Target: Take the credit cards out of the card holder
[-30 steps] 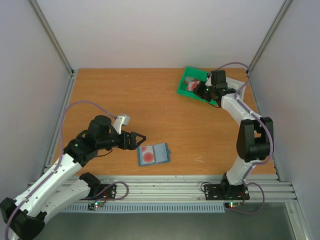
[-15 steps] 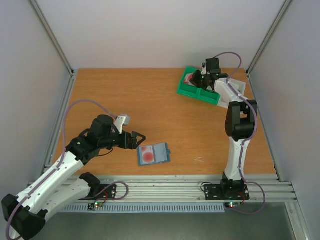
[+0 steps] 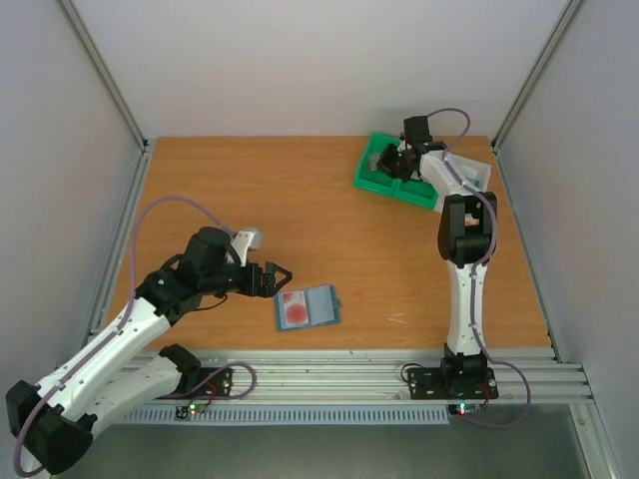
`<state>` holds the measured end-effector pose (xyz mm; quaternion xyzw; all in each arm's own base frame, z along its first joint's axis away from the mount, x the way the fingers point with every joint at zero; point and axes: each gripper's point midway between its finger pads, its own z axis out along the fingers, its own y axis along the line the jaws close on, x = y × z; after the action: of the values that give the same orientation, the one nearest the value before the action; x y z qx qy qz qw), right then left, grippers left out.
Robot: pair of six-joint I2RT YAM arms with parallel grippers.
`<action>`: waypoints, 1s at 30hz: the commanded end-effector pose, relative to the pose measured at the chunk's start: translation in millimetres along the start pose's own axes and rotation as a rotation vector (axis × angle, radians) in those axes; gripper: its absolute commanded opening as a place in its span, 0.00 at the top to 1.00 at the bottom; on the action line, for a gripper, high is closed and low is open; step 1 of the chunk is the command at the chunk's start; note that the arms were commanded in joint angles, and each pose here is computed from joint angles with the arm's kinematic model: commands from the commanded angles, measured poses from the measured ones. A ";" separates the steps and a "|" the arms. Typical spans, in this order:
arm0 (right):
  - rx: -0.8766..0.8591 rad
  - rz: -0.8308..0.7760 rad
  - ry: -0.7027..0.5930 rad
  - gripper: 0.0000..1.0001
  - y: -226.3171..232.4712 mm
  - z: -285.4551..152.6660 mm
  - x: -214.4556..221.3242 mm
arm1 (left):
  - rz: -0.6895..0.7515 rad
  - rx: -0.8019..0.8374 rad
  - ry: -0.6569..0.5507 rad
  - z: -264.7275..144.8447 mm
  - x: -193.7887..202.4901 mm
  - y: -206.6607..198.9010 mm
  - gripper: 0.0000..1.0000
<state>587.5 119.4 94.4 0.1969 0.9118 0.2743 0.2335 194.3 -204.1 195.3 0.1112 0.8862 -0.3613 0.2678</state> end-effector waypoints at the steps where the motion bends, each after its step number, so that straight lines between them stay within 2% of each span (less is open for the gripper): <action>1: 0.040 0.014 -0.007 0.95 -3.7 2.3 -13.3 | 0.039 0.019 -0.017 -5.5 -11.2 -10.8 0.01; 9: 0.095 0.017 -0.025 0.92 -15.3 9.9 -18.4 | 0.030 0.012 -0.004 -1.0 -7.0 -6.2 0.01; 16: 0.114 0.007 -0.032 0.86 -15.0 11.6 -25.2 | 0.019 -0.014 0.023 4.0 -4.8 -0.9 0.01; 21: 0.111 0.006 -0.042 0.84 -11.7 8.4 -29.3 | -0.006 -0.110 0.019 7.1 -2.3 19.7 0.01; 24: 0.109 -0.005 -0.045 0.83 -5.1 -0.5 -32.6 | -0.027 -0.140 0.036 10.1 0.3 26.8 0.01; 30: 0.081 -0.012 -0.042 0.73 16.1 -33.3 -32.6 | -0.071 -0.247 0.065 5.7 0.2 40.9 0.01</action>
<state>609.9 105.7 102.4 0.2119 0.9199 0.2270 0.2396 203.6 -189.3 159.9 0.0834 0.9277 -0.2850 0.2263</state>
